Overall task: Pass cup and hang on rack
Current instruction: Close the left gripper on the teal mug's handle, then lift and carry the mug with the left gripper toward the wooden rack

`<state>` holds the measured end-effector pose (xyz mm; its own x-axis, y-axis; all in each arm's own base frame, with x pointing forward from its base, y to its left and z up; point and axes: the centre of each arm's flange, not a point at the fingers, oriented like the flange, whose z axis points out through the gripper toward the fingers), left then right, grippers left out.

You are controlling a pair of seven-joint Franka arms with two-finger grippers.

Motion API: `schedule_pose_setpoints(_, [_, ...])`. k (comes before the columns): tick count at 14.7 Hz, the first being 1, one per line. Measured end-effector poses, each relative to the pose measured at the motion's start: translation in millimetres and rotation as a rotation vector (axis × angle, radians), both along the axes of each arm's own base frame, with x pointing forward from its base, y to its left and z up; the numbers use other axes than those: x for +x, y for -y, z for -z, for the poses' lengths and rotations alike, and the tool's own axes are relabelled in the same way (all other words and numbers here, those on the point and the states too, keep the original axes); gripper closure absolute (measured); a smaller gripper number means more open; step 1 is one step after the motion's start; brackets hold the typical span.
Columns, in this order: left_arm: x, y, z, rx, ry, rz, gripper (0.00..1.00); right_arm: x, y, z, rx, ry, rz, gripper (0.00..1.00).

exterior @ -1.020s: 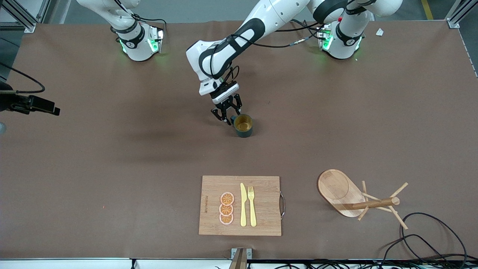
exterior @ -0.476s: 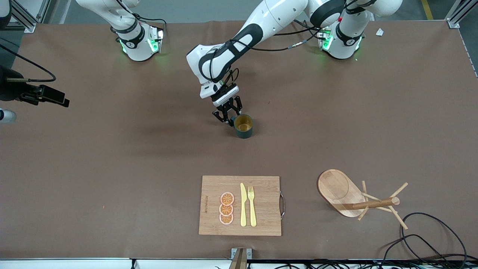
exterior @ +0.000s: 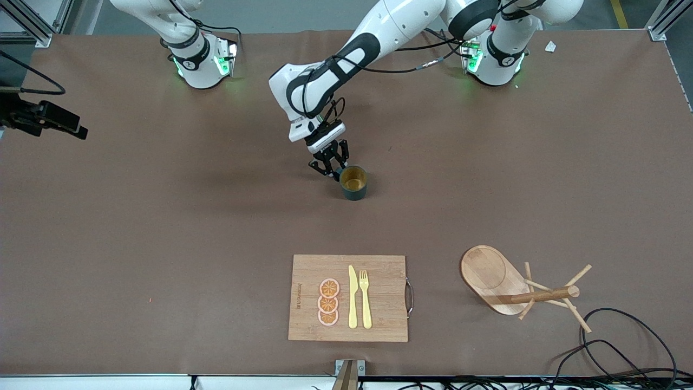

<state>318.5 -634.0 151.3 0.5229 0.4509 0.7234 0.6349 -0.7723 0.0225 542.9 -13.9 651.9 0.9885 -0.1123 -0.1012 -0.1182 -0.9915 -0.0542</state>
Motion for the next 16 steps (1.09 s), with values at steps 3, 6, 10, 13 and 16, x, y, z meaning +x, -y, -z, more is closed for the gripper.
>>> schedule_pose_setpoints(3, [0,1,-2,0.0,0.0,-0.007,0.74,-5,4,-6,0.0,0.01,0.007,0.0])
schedule_pose_setpoints(6, [1,1,-4,-0.002,0.003,-0.01,0.78,-15,8,-17,0.002,0.015,-0.007,0.0])
schedule_pose_setpoints(10, [11,5,-33,-0.043,-0.001,-0.041,0.79,-21,16,-15,0.005,0.002,-0.005,0.0])
schedule_pose_setpoints(13, [29,4,-90,-0.097,-0.056,-0.077,0.79,-21,13,-8,0.006,-0.014,-0.009,0.0])
schedule_pose_setpoints(16, [65,-14,-180,-0.193,-0.132,-0.12,0.79,-26,13,-5,0.007,-0.022,-0.011,0.0])
